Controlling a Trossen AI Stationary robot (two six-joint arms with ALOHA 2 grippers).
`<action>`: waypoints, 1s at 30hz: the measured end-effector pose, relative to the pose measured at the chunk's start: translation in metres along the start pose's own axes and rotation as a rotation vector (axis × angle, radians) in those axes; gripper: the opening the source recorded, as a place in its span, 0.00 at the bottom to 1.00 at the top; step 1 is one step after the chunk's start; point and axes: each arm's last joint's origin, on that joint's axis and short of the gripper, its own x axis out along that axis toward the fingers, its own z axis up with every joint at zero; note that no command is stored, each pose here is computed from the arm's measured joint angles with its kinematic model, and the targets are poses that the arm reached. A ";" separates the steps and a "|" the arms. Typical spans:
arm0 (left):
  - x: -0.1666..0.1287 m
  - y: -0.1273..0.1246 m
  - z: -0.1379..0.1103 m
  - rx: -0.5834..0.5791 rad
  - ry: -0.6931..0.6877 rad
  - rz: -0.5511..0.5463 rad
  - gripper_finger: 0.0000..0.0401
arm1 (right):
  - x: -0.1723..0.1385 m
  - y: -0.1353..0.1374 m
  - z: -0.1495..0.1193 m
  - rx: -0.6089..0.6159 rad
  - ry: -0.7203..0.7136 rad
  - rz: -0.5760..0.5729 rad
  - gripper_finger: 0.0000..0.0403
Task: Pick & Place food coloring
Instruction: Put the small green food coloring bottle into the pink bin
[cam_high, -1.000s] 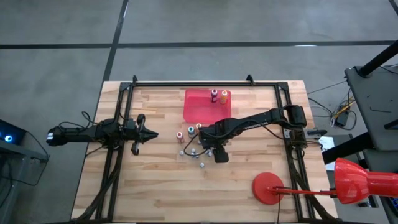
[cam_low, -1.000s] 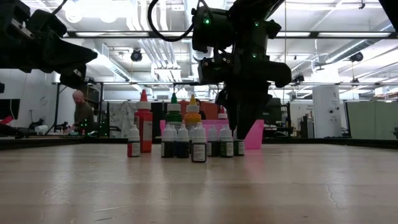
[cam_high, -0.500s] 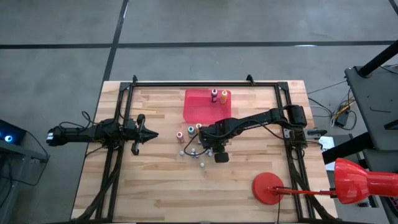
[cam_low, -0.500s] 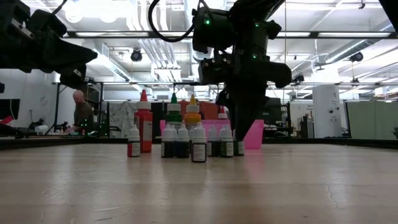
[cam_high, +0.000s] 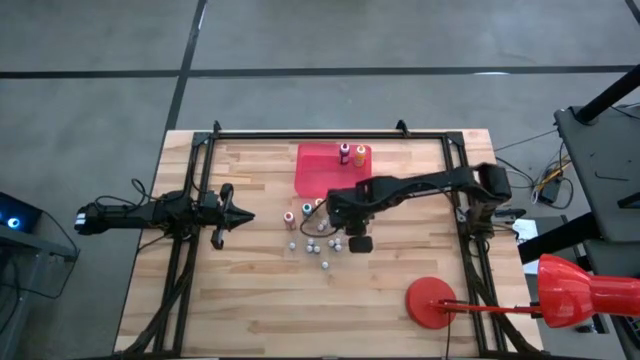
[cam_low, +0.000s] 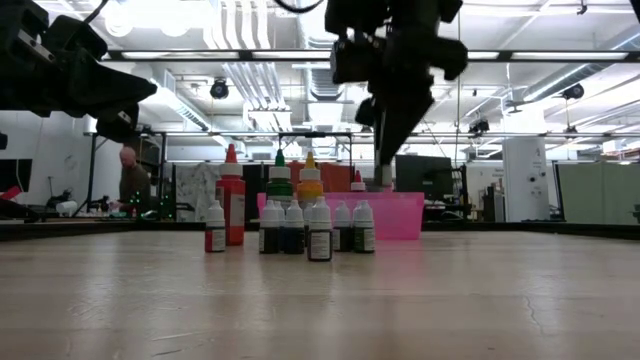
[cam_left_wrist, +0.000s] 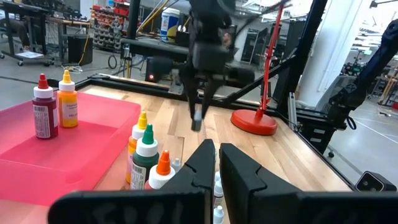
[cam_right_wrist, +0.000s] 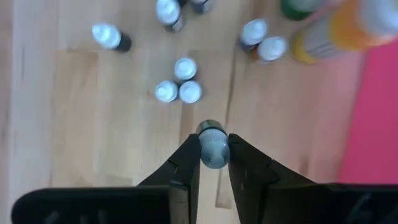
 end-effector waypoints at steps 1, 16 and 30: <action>0.000 0.000 0.000 0.000 0.000 0.000 0.00 | -0.005 -0.002 0.000 0.009 -0.005 -0.003 0.14; 0.000 0.000 0.000 0.000 0.004 0.000 0.00 | -0.072 -0.065 0.006 0.030 -0.087 -0.077 0.14; 0.000 0.000 0.000 0.000 0.005 0.001 0.00 | -0.084 -0.126 -0.013 -0.054 -0.081 -0.148 0.14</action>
